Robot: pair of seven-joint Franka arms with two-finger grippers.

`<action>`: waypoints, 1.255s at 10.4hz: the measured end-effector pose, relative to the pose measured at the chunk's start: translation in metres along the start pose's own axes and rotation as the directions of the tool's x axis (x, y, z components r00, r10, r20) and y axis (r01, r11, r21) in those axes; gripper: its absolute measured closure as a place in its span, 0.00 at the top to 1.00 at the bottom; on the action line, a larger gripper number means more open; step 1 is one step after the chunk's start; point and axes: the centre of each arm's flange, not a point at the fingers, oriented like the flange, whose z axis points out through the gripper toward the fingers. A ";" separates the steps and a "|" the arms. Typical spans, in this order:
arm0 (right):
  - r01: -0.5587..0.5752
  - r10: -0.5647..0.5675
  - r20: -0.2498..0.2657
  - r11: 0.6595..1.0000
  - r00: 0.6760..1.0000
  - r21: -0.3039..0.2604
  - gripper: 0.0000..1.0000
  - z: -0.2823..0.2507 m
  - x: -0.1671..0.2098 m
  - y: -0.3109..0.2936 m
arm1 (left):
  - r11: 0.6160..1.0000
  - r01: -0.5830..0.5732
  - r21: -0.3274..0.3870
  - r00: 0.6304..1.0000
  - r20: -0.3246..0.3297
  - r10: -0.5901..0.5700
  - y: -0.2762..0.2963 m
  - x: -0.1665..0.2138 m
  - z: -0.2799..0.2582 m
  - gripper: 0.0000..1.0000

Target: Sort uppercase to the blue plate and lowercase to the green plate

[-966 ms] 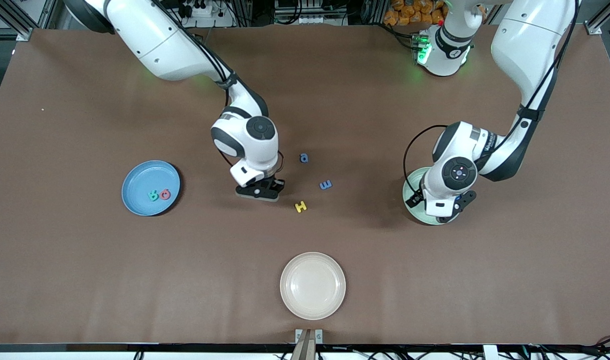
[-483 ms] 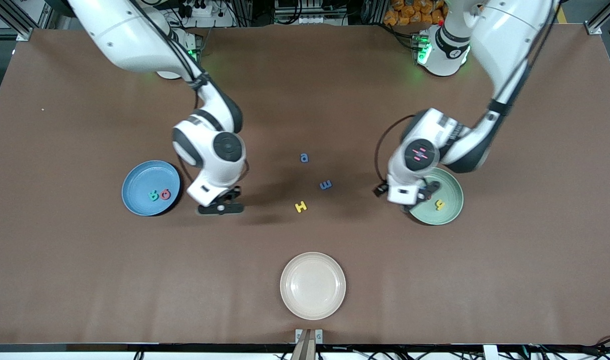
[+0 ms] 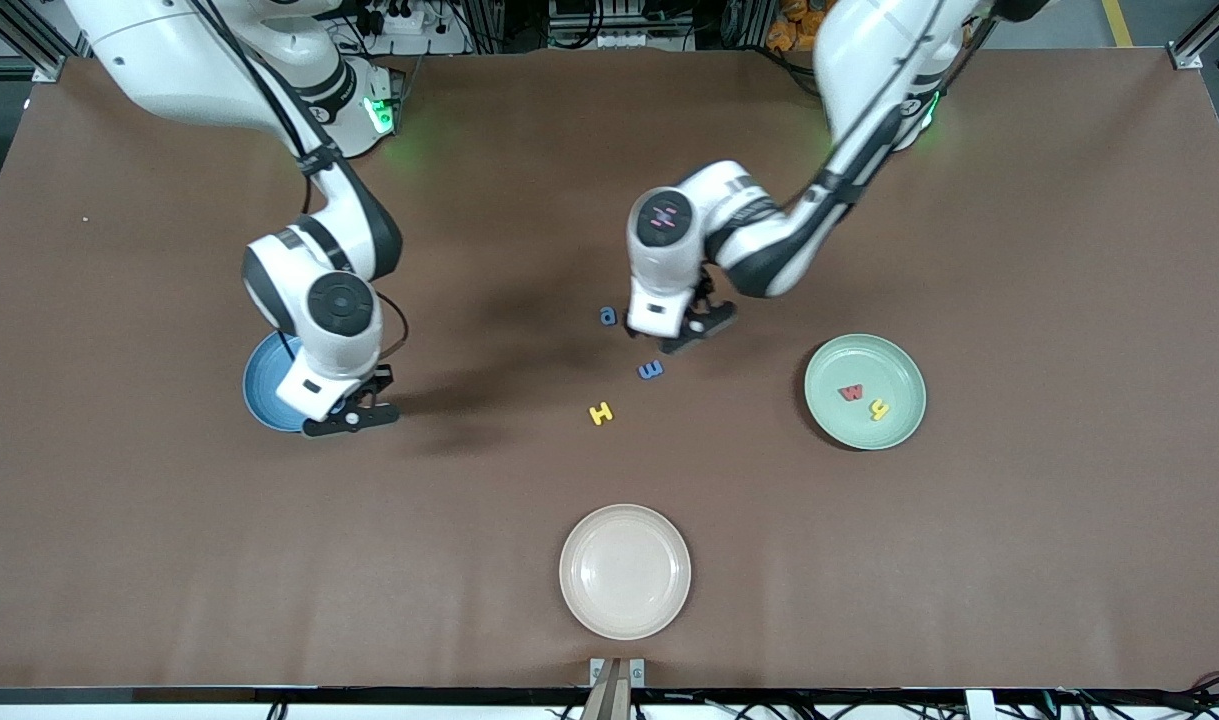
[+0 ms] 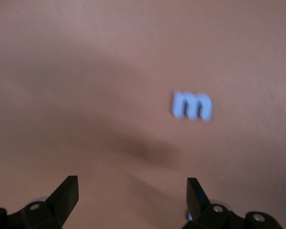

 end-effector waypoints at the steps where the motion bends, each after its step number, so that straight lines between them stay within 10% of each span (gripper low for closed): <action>1: 0.014 -0.014 -0.014 1.000 1.000 0.019 0.41 0.016 -0.013 0.012 | 0.999 -0.045 0.008 0.999 -0.015 0.046 0.009 -0.016 0.011 1.00; 13: 0.027 -0.022 -0.068 0.997 0.997 0.077 0.57 0.064 -0.057 0.049 | 0.949 -0.302 -0.091 0.953 -0.042 0.300 0.033 -0.043 0.039 1.00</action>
